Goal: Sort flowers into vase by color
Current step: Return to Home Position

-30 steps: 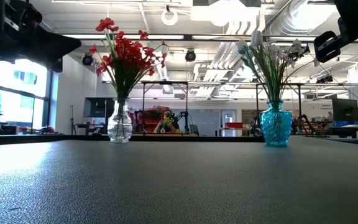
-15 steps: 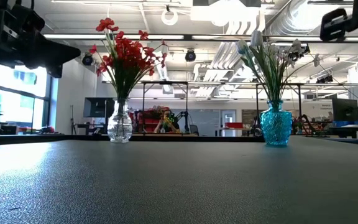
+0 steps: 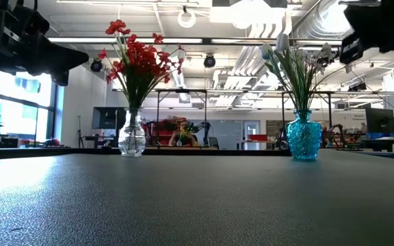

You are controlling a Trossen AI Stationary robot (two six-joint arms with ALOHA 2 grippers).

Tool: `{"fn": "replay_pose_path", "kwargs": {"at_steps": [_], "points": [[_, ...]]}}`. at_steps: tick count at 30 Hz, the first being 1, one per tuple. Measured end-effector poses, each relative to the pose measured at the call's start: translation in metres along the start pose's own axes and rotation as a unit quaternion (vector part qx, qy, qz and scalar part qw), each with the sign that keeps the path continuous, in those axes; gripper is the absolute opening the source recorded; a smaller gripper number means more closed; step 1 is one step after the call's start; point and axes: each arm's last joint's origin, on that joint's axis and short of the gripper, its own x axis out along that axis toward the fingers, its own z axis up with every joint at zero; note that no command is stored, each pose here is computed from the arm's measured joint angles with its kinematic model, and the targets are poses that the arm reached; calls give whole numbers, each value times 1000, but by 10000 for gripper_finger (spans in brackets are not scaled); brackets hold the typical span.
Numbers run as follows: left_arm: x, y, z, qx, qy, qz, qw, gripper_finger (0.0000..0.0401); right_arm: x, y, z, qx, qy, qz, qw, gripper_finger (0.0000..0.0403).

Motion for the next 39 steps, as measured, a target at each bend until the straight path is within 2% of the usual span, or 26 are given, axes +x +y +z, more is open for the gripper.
{"fn": "replay_pose_path", "kwargs": {"at_steps": [5, 8, 13, 24, 39], "points": [[0, 0, 0, 0, 0, 0, 1000, 0, -1, -6, -9, 32, 30, -34, 998, 0], [0, 0, 0, 0, 0, 0, 1000, 0, -1, -7, -12, 25, 45, -37, 998, 0], [1, 0, -1, 0, 6, 0, 1000, 0, -3, -7, -24, 25, 108, -41, 993, 0], [2, 0, -2, -22, 12, 1, 1000, 0, -2, -7, -25, 25, 113, -44, 992, 0], [2, 0, -2, -22, 12, 1, 1000, 0, -2, -7, -25, 25, 113, -44, 992, 0]]}}
